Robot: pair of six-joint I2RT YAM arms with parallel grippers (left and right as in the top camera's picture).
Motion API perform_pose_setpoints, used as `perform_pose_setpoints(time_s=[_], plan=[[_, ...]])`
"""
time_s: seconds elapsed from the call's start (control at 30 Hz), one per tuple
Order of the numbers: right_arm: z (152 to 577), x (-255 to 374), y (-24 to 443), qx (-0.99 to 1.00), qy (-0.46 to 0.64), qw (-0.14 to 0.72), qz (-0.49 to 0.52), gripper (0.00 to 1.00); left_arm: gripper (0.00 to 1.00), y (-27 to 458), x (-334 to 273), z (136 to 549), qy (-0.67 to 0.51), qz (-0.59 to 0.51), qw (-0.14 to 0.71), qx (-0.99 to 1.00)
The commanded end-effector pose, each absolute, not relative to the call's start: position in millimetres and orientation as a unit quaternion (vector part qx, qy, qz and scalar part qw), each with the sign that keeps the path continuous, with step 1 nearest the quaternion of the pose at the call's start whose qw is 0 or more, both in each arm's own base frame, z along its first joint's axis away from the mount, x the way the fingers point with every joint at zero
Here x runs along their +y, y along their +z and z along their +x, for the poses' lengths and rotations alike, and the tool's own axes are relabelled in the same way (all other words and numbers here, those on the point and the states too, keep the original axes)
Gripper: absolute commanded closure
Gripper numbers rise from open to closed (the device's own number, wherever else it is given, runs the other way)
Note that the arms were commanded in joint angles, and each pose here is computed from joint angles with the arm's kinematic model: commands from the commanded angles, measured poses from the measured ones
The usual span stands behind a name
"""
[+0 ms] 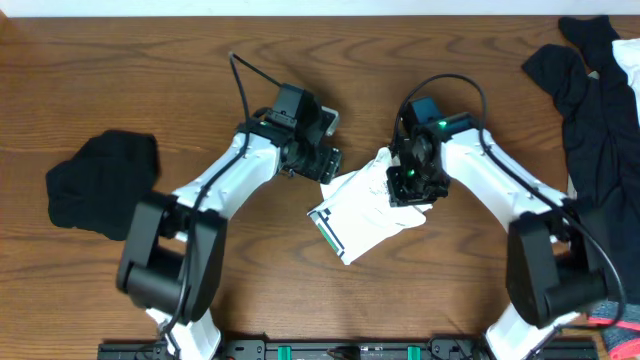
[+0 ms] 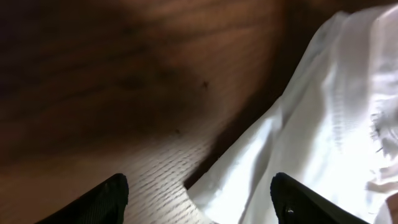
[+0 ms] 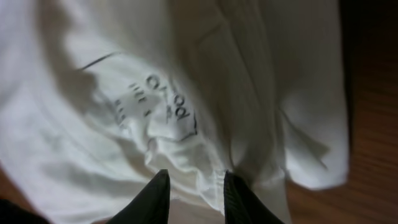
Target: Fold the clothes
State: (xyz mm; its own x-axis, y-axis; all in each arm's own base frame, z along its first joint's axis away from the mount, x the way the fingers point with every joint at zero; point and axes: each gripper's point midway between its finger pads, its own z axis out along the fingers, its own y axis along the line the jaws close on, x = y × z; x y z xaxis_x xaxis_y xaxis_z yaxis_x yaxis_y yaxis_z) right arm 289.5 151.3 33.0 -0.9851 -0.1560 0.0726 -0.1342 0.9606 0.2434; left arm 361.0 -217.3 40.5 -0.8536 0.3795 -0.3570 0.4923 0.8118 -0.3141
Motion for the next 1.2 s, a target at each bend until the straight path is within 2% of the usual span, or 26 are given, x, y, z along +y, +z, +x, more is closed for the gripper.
perform_pose_setpoints(time_s=[0.0, 0.2, 0.47, 0.77, 0.9, 1.0, 1.17], plan=[[287.2, 155.1, 16.8, -0.988, -0.122, 0.062, 0.074, 0.73, 0.24, 25.3, -222.3, 354.0, -0.223, 0.239, 0.115, 0.938], [318.8, 151.0, 3.7, -0.992, -0.093, 0.002, 0.080, 0.72, 0.23, 5.9, -221.3, 351.7, -0.220, 0.236, 0.096, 0.942], [353.3, 147.6, 5.3, -0.992, -0.068, -0.071, 0.084, 0.67, 0.22, 10.0, -231.3, 341.6, -0.259, 0.236, 0.078, 0.933], [353.7, 147.6, 5.2, -0.992, -0.068, -0.072, 0.084, 0.64, 0.21, 10.1, -228.5, 336.4, -0.258, 0.231, 0.065, 0.936], [351.1, 146.6, 4.6, -0.992, -0.066, -0.067, 0.088, 0.64, 0.11, 11.9, -224.3, 336.6, -0.259, 0.207, 0.058, 0.942], [349.7, 145.8, 4.3, -0.992, -0.064, -0.064, 0.091, 0.64, 0.08, 13.1, -217.5, 339.5, -0.264, 0.186, 0.054, 0.945], [347.5, 143.3, 3.8, -0.992, -0.058, -0.059, 0.090, 0.63, 0.08, 33.3, -225.9, 340.4, -0.359, 0.162, 0.045, 0.918]])
